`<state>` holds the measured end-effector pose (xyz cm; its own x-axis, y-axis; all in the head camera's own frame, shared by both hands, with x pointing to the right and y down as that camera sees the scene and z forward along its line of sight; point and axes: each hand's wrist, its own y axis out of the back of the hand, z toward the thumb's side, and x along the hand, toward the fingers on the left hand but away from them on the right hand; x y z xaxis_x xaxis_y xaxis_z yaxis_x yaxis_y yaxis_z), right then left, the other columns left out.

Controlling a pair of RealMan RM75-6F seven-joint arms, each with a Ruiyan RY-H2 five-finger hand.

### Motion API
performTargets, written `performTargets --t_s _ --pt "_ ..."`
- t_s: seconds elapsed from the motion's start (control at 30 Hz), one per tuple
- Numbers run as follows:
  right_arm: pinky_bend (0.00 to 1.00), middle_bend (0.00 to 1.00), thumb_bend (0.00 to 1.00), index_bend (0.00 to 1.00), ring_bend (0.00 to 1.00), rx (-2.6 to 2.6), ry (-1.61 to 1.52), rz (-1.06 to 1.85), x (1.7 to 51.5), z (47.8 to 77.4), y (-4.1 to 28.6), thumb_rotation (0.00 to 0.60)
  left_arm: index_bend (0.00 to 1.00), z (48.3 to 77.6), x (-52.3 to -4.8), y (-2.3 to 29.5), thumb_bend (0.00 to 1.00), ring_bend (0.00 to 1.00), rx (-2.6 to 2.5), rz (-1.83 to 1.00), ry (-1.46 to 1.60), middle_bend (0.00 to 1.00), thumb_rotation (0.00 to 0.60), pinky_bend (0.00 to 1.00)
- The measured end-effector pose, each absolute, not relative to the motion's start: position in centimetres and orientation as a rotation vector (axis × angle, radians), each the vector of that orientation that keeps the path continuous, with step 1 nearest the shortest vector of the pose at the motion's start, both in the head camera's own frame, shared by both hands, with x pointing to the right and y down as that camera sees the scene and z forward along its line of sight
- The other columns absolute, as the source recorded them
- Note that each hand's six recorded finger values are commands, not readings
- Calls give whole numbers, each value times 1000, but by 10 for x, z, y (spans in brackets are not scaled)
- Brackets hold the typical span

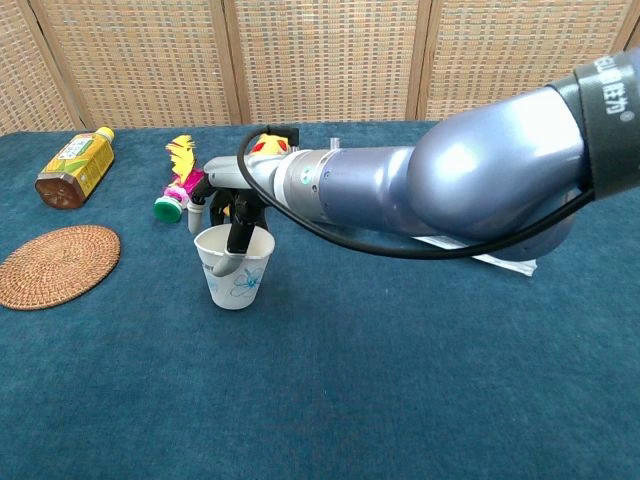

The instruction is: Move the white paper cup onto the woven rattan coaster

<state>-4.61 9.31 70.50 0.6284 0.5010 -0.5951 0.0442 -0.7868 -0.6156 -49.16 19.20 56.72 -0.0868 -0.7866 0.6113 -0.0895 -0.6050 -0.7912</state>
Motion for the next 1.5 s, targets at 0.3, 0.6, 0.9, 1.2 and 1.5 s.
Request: performTargets --t_s 0.3,0.6,0.9,1.2,1.5 --pt "36 0 0 0 0 -2302 -434 1028 -51 688 92 600 0 569 -493 192 0 0 -1697 -1745 947 0 600 0" --pt "35 0 0 0 0 -2161 -395 943 -17 637 92 600 0 571 -485 195 0 0 -1703 -1731 916 0 600 0" --pt "24 1 0 20 0 -1745 -404 976 113 593 63 600 0 572 -463 195 0 0 -1732 -1654 883 0 600 0" --pt "0 0 0 15 0 -1543 -570 1037 277 583 93 600 0 596 -396 159 0 0 -1810 -1375 744 0 600 0" --pt "0 0 0 6 0 -1626 -853 1302 378 591 159 600 0 621 -307 126 0 0 -1880 -1091 547 0 600 0"
